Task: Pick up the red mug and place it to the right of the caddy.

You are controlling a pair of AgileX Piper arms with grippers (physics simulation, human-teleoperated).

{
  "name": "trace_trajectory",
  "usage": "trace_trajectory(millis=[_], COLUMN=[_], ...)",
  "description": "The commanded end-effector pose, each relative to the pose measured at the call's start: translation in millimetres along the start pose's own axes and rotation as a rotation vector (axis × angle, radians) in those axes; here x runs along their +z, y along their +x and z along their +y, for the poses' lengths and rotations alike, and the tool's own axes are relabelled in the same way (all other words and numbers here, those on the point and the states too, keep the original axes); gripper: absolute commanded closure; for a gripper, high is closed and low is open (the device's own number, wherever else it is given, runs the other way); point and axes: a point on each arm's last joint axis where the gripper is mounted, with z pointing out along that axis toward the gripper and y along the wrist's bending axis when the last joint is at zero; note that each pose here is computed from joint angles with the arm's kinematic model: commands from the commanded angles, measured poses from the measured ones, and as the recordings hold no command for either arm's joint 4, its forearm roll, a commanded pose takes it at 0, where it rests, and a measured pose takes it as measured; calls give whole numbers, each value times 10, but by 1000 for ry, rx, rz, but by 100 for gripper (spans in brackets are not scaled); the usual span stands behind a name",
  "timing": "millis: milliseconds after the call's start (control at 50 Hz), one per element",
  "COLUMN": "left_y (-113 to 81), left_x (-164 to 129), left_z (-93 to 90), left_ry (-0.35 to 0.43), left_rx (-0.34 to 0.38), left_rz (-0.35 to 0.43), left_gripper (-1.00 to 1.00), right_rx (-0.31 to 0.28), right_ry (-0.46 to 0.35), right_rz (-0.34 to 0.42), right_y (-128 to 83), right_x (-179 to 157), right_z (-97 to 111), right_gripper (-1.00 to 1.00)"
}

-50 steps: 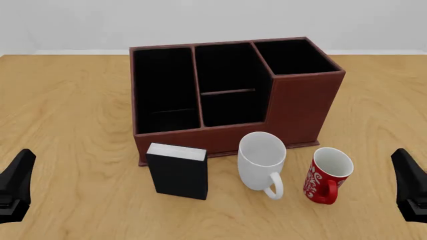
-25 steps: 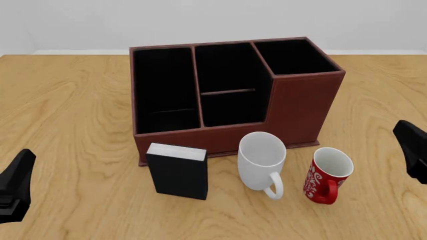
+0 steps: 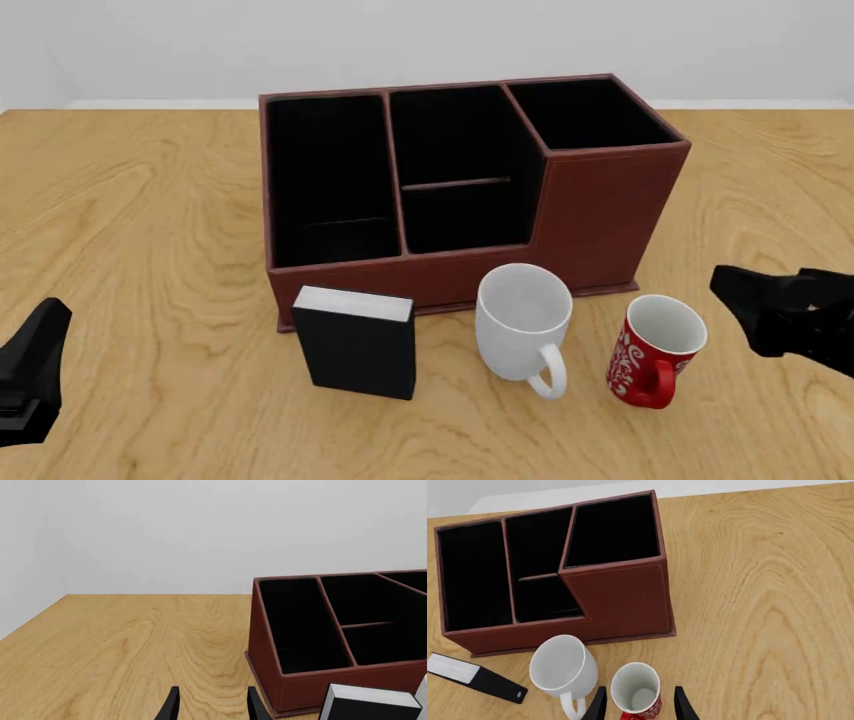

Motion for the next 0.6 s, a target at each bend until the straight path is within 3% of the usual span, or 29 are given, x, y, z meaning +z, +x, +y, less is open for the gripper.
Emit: trace_trajectory(millis=[20, 300, 480, 580, 600], left_y=[0, 0, 0, 0, 0], left_x=[0, 0, 0, 0, 0], left_z=[0, 0, 0, 0, 0], left_ry=[0, 0, 0, 0, 0], left_rx=[0, 0, 0, 0, 0], left_rz=[0, 0, 0, 0, 0], left_gripper=[-100, -100, -100, -100, -100], right_rx=[39, 45, 91, 84, 107], right_ry=[-18, -9, 3, -6, -12], right_rz=[123, 187, 227, 233, 248], right_y=[163, 280, 432, 430, 456], right_x=[117, 114, 188, 223, 253], right_z=[25, 9, -13, 2, 15], right_gripper=[-100, -100, -100, -100, -100])
